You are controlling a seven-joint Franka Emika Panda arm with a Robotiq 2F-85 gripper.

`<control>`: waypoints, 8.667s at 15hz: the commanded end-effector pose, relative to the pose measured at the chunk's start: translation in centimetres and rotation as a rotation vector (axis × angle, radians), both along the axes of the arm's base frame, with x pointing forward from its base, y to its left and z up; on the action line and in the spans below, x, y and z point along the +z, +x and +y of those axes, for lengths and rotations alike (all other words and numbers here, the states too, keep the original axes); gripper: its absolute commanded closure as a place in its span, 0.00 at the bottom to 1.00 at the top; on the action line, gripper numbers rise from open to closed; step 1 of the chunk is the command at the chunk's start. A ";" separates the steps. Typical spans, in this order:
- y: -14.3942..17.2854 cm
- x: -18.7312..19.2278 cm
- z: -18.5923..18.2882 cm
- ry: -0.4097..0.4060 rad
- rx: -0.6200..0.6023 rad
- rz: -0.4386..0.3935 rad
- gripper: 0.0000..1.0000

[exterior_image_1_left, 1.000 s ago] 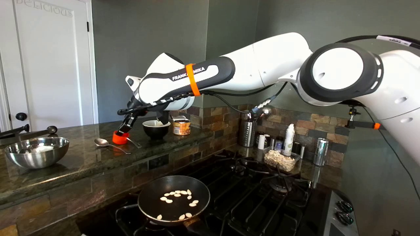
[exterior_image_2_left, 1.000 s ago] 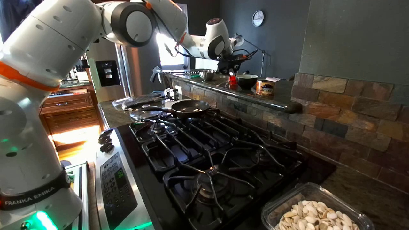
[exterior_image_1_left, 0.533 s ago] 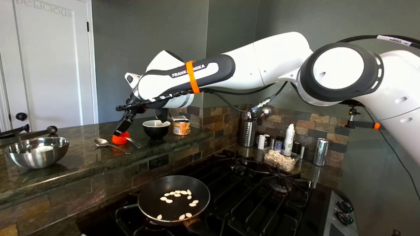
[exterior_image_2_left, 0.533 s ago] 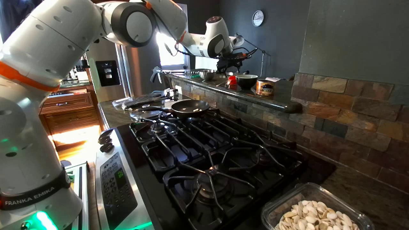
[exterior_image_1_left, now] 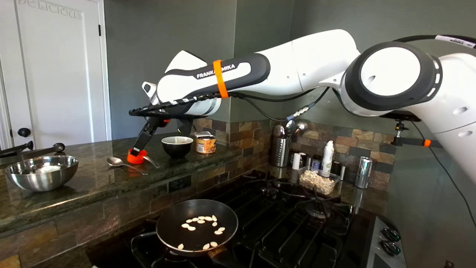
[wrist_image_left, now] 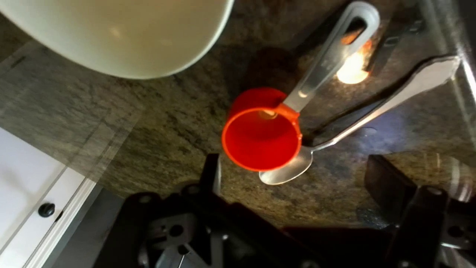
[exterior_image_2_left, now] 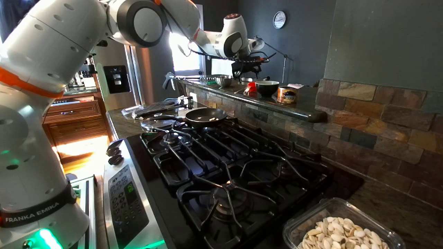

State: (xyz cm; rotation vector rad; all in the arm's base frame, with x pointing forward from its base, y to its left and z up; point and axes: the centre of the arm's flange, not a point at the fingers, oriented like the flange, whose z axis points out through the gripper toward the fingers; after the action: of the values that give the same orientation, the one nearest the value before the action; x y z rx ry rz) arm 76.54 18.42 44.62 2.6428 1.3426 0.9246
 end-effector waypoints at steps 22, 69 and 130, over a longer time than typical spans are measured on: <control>-0.8 -1.8 0.7 0.075 -0.407 0.241 0.32; -1.5 0.0 -0.4 0.054 -0.377 0.147 0.96; -24.2 3.2 5.5 -0.557 -1.090 0.876 0.84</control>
State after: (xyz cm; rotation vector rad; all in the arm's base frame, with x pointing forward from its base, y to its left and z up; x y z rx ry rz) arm 52.34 23.97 47.84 2.6466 -0.0643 -0.6690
